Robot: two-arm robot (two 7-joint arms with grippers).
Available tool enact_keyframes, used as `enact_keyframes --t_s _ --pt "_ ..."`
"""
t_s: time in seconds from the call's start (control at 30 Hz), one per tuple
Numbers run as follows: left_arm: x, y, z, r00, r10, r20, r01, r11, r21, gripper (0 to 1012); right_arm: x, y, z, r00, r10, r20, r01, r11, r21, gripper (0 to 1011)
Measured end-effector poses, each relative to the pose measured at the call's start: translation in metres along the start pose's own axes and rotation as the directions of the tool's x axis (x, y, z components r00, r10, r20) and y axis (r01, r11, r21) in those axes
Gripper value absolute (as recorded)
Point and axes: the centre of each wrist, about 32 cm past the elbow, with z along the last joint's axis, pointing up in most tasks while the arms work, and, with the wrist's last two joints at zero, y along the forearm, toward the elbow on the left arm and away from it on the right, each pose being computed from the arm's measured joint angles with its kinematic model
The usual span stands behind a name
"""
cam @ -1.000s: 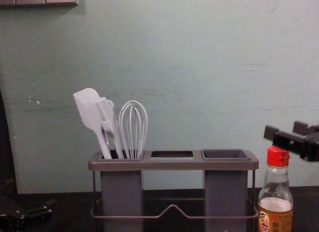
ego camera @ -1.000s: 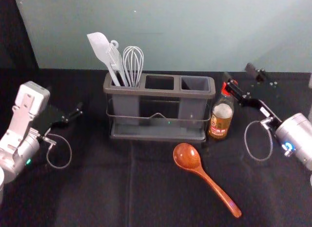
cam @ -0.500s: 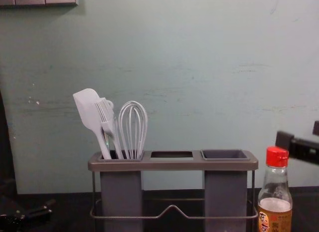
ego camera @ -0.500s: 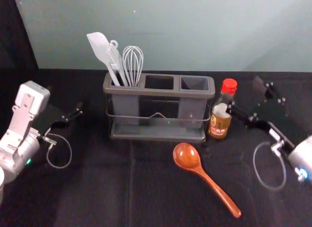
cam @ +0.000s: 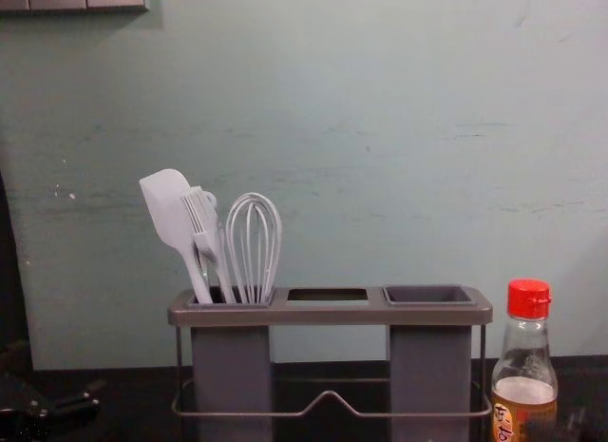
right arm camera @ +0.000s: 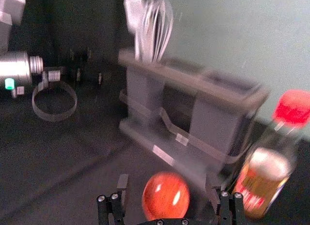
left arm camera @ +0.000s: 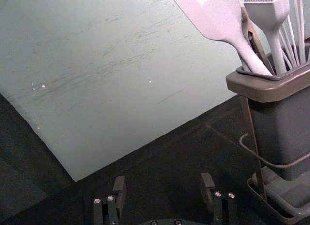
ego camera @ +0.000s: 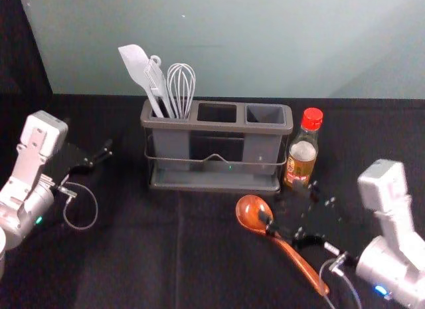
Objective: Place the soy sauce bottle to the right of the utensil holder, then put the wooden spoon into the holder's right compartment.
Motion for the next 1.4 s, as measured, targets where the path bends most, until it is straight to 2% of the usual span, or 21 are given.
enact_keyframes --t_s 0.1,0.27,0.43,1.17,1.3,1.4 --pt "0.0 0.0 0.0 1.0 0.0 0.0 0.0 1.0 0.0 1005 -0.004 0.006 -0.005 1.0 0.022 0.0 -0.022 0.997 -0.08 1003" --pt "0.0 0.0 0.0 1.0 0.0 0.0 0.0 1.0 0.0 1005 -0.008 0.012 -0.012 0.999 0.038 0.003 -0.037 0.989 -0.146 1003" --pt "0.0 0.0 0.0 1.0 0.0 0.0 0.0 1.0 0.0 1005 -0.01 0.014 -0.015 0.999 0.039 -0.004 -0.039 0.988 -0.149 1003" --pt "0.0 0.0 0.0 1.0 0.0 0.0 0.0 1.0 0.0 1005 -0.009 0.014 -0.014 0.999 0.04 -0.002 -0.04 0.988 -0.149 1003" --pt "0.0 0.0 0.0 1.0 0.0 0.0 0.0 1.0 0.0 1005 -0.01 0.019 -0.006 0.999 0.029 0.015 -0.025 0.979 -0.203 1003" --pt "0.0 0.0 0.0 1.0 0.0 0.0 0.0 1.0 0.0 1005 -0.013 0.023 0.003 1.0 0.008 0.027 -0.001 0.966 -0.258 1003"
